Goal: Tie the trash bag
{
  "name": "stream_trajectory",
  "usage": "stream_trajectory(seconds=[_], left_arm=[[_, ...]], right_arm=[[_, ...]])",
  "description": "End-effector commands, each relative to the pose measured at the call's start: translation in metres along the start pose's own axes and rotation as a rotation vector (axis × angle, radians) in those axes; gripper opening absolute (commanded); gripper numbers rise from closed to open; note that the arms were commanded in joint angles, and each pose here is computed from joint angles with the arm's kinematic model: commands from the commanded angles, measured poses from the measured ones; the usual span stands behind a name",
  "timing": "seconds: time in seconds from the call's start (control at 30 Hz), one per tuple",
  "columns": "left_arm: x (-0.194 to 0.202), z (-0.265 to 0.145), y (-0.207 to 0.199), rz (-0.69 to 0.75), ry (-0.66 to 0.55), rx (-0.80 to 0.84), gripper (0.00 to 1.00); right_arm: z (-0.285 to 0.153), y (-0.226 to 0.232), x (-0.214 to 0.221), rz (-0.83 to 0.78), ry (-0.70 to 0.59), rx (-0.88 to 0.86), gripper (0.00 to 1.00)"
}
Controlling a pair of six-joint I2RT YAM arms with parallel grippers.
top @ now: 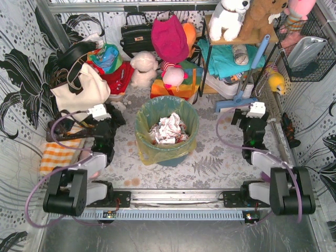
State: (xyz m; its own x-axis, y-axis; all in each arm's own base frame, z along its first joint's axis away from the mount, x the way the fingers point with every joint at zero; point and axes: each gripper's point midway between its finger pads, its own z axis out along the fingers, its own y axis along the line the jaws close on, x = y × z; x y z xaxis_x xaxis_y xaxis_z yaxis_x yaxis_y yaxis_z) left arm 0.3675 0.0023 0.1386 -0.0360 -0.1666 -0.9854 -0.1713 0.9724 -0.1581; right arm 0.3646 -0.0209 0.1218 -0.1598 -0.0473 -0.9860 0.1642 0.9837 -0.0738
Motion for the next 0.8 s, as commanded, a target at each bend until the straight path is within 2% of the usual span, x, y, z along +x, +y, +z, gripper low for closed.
stream_trajectory(seconds=[0.0,0.1,0.23,0.27,0.37,0.43,0.53,0.67,0.7,0.77], left_arm=[[-0.027,-0.006,0.025,-0.132,0.046,-0.239,0.98],[-0.046,-0.017,0.026,-0.220,0.110,-0.299,0.98],[-0.066,-0.033,0.000,-0.269,0.206,-0.191,0.99],[-0.068,-0.039,-0.004,-0.280,0.234,-0.175,0.95],[-0.071,-0.060,-0.001,-0.309,0.307,-0.206,0.97],[-0.073,-0.072,-0.004,-0.321,0.349,-0.195,1.00],[-0.071,-0.089,-0.014,-0.347,0.418,-0.147,0.98],[-0.069,-0.100,-0.011,-0.340,0.440,-0.157,0.98],[-0.064,-0.111,-0.038,-0.411,0.520,-0.027,0.98],[-0.062,-0.123,-0.048,-0.434,0.565,0.026,0.98]], right_arm=[[-0.012,0.000,-0.023,0.110,0.075,0.005,0.97],[-0.023,0.009,-0.039,0.200,0.128,-0.034,0.97],[-0.038,0.015,-0.052,0.258,0.219,-0.056,0.97],[-0.043,0.016,-0.054,0.269,0.250,-0.056,0.97],[-0.055,0.020,-0.060,0.316,0.335,-0.066,0.97],[-0.063,0.030,-0.064,0.340,0.380,-0.117,0.97],[-0.074,0.049,-0.070,0.384,0.432,-0.216,0.97],[-0.085,0.064,-0.076,0.437,0.506,-0.286,0.97],[-0.087,0.067,-0.077,0.450,0.520,-0.299,0.97],[-0.091,0.072,-0.079,0.476,0.541,-0.321,0.97]])
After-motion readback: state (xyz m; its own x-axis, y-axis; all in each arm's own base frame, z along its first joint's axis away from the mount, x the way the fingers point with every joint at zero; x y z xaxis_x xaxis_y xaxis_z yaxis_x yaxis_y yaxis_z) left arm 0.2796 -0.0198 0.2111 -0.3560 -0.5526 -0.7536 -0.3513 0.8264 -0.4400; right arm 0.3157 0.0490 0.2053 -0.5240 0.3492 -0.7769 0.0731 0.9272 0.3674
